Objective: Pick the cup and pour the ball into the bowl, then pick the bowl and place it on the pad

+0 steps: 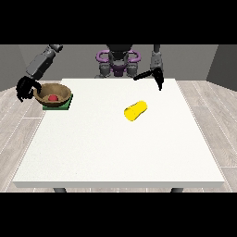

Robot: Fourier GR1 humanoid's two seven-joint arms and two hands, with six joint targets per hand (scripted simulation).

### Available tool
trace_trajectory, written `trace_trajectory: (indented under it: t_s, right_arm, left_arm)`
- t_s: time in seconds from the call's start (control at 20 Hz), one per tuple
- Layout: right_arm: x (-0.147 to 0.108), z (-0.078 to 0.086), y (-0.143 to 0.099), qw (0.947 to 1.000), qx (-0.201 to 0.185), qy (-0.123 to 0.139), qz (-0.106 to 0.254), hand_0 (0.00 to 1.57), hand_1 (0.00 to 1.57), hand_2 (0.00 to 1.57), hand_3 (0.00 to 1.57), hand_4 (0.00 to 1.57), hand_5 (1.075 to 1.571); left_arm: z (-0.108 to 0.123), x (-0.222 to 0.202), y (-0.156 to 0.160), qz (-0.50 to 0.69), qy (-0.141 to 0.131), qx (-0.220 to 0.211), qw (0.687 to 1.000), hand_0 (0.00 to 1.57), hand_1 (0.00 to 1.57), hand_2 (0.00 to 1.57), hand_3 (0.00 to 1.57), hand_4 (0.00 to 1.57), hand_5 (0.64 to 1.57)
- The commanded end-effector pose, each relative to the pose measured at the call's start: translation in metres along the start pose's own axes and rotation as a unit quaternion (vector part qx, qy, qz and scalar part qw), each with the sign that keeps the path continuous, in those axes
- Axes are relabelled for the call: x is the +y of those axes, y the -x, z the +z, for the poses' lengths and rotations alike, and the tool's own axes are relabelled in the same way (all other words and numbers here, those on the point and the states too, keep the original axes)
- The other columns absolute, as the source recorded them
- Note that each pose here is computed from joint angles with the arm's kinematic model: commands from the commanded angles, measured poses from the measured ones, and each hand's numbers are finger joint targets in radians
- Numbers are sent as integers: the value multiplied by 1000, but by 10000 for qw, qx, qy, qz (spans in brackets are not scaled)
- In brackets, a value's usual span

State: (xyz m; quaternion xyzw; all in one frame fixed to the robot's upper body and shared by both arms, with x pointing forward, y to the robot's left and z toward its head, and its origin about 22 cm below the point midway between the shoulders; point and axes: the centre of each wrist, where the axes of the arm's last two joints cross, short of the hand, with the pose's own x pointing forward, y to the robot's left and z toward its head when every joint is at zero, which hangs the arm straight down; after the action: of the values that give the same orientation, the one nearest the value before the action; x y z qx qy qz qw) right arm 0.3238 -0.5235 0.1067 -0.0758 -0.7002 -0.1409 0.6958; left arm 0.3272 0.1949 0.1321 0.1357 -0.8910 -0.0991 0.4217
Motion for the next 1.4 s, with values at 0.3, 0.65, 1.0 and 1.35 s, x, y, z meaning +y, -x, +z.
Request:
trace_trajectory:
  t_s: [0.3, 0.65, 1.0, 1.35]
  right_arm:
    - [2, 8, 26, 9978, 280, -113, 586, 1571, 1571, 1571, 1114, 686, 1565]
    - [-36, 16, -28, 9891, 253, 656, 1294, 359, 359, 512, 616, 0, 1506]
    - [-40, 21, -17, 9884, 357, 633, 1331, 0, 0, 376, 158, 0, 1488]
    - [-48, 17, -77, 9917, 289, 292, 1217, 0, 0, 269, 257, 0, 1501]
  left_arm:
    - [-3, 17, -9, 51, 137, 30, 9999, 0, 0, 0, 0, 0, 1565]
    - [-3, 17, -19, 64, -168, -47, 9998, 0, 0, 0, 0, 0, 1565]
    - [10, 31, -14, 63, -139, 25, 9999, 0, 0, 0, 0, 0, 1567]
    - [24, 9, -6, 109, -112, 406, 9991, 0, 0, 0, 0, 0, 1569]
